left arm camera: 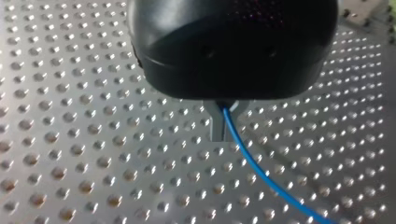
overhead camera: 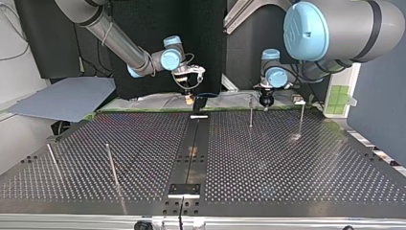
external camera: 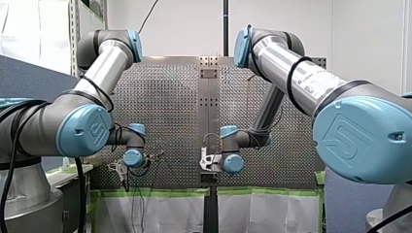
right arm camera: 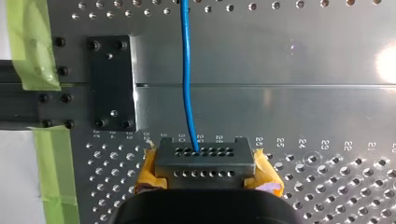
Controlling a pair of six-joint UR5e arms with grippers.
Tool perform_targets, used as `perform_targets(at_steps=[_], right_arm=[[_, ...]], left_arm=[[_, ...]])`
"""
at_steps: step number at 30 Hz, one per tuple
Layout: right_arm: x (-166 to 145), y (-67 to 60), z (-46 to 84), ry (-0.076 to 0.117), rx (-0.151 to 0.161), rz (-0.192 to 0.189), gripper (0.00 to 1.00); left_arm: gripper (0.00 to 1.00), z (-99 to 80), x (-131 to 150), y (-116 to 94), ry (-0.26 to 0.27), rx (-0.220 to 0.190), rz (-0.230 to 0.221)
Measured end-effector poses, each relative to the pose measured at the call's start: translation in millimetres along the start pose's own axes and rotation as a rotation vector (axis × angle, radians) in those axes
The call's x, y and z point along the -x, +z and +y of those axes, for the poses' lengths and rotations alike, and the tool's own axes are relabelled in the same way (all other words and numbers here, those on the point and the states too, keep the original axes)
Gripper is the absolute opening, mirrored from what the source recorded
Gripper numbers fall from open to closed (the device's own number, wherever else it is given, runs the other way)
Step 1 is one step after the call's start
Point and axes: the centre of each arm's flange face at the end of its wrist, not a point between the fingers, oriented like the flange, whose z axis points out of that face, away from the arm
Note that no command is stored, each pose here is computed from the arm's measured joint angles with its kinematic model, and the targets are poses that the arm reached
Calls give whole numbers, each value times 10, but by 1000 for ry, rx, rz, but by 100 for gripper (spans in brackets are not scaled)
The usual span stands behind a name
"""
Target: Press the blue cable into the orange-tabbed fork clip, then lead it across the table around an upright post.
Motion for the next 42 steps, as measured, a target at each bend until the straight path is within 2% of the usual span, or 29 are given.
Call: perform_targets(at_steps=[10,19,20,21,23,24,26,31,32,33,34,35,36,37,38,42], right_arm=[[-206,179,64,3,10,18,1],[-331,303,273,9,39,31,1],[-336,310,293,8,42,31,1],[-340,315,313,9,45,30,1],[-348,326,357,9,51,30,1],[-350,329,373,9,53,30,1],[-357,338,407,10,58,31,1],[-361,346,456,10,64,29,1],[-361,346,458,10,64,29,1],[-361,346,460,10,64,28,1],[-361,346,461,10,64,28,1],[-361,346,460,10,64,28,1],[-361,347,461,10,64,28,1],[-362,347,462,10,64,28,1],[-361,346,462,10,64,27,1],[-362,347,465,9,65,27,1]], left_arm=[[0,146,67,48,-15,20,2],[0,169,78,59,-12,16,4],[5,171,80,60,-12,15,3],[5,173,81,61,-12,15,3],[18,177,89,68,-14,14,-3],[18,177,94,74,-15,13,-8],[28,177,105,85,-15,10,-17],[28,174,114,96,-6,2,-24],[45,173,115,96,-5,1,-24],[45,172,115,97,-4,0,-24],[53,170,115,98,-1,-3,-24],[69,170,115,99,1,-6,-22],[69,168,114,99,3,-10,-20],[82,166,113,100,4,-18,-16],[100,165,110,99,5,-24,-12],[100,174,93,83,11,-26,8]])
